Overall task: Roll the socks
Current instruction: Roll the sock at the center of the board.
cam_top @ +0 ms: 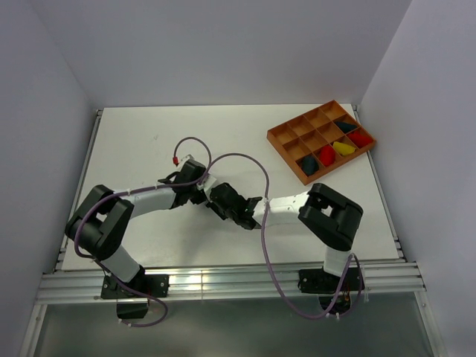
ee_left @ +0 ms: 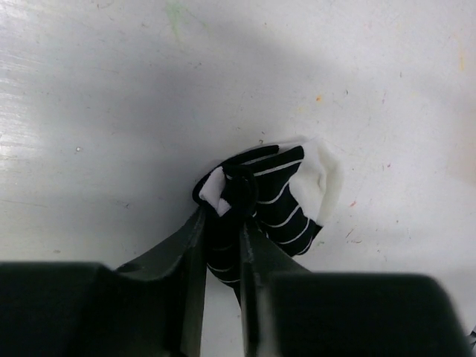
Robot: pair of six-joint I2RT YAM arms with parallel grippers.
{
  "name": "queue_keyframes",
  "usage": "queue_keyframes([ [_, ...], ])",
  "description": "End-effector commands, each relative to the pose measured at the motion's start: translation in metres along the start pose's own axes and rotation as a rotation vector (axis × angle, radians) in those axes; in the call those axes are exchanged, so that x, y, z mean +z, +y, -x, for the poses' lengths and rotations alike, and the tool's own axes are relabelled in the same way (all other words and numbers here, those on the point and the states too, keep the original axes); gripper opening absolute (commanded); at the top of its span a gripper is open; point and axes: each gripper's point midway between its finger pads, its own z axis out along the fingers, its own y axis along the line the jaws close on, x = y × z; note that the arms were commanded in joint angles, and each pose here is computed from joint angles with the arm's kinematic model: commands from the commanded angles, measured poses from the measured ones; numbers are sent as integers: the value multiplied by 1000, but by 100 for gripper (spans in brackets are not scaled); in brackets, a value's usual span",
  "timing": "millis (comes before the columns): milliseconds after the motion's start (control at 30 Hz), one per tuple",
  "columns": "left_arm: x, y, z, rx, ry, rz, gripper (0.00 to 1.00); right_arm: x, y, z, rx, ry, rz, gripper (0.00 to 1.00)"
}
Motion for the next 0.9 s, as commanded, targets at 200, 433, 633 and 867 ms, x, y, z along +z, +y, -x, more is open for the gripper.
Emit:
queue_keyframes([
  [200,-31,-12,5,39,-61,-90,55,-20,10,-10,321,211,394,0],
  [433,-52,-4,12,-10,-131,-118,57,-26,22,-8,575,318,688,0],
  [633,-61,-2,12,-50,-160,-158,58,-27,18,3,724,317,856,0],
  [867,-48,-6,3,-68,-111,-162,57,-17,1,0,836,328,876,0],
])
